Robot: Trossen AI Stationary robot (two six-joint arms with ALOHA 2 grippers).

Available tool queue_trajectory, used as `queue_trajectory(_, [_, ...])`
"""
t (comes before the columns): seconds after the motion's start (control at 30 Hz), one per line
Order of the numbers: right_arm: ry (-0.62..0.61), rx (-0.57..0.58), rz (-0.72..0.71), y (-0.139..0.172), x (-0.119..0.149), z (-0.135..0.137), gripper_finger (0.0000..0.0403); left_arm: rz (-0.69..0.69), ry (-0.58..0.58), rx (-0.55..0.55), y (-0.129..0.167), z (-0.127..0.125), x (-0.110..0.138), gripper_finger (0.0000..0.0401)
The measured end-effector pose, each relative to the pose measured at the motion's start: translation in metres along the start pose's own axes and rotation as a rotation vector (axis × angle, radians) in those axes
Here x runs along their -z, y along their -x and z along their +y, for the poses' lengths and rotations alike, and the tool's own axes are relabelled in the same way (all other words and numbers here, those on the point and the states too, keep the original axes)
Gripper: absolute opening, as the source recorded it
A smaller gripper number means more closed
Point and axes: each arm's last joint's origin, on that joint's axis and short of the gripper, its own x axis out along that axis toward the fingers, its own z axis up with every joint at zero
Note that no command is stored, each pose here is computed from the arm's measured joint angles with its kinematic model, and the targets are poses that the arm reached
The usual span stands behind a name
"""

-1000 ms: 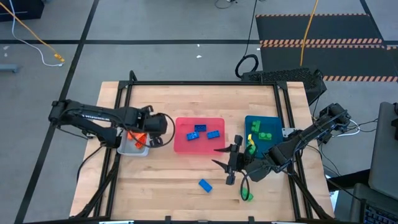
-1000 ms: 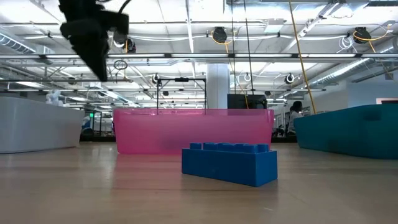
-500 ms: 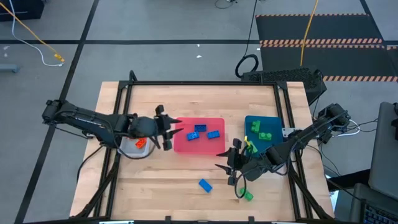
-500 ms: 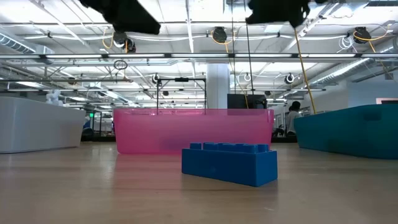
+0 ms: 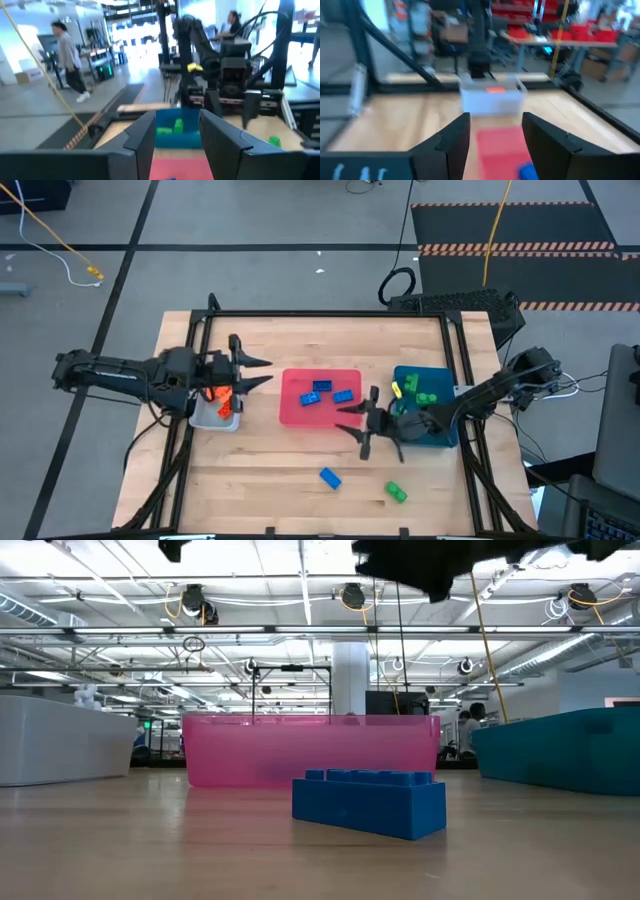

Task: Sort & place blocks by color
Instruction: Put the blue game piece into the red bin

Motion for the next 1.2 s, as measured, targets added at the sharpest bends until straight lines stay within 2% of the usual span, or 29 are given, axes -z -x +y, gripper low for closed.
queue_trajectory(0.07, [0.008, 0.051, 0.027, -0.005, 0.001, -0.008, 0.0176, 0.044, 0.005, 0.005, 0.001, 0.000, 0.004, 0.0152])
queue_trajectory(0.17, [0.008, 0.102, 0.062, -0.016, -0.011, -0.017, 0.0176, 0.121, 0.020, 0.012, 0.001, -0.001, 0.012, 0.0152])
queue_trajectory(0.37, [0.015, 0.138, 0.348, -0.037, -0.041, -0.023, 0.0176, 0.108, 0.010, -0.038, 0.010, 0.003, 0.008, 0.0152])
queue_trajectory(0.63, [-0.017, 0.018, 0.609, -0.063, -0.072, 0.002, 0.0191, 0.047, 0.020, -0.067, 0.051, 0.012, -0.006, 0.0152])
queue_trajectory(0.83, [-0.040, -0.038, 0.818, -0.094, -0.058, 0.027, 0.0225, -0.029, 0.082, -0.079, 0.075, 0.016, -0.013, 0.0152])
queue_trajectory(1.03, [-0.212, -0.110, 1.020, -0.116, -0.036, 0.049, 0.0256, 0.010, 0.079, -0.053, 0.076, 0.013, -0.009, 0.0152])
queue_trajectory(1.2, [-0.421, -0.173, 1.049, -0.121, -0.038, 0.064, 0.0258, -0.003, 0.076, -0.028, 0.077, 0.011, -0.011, 0.0152])
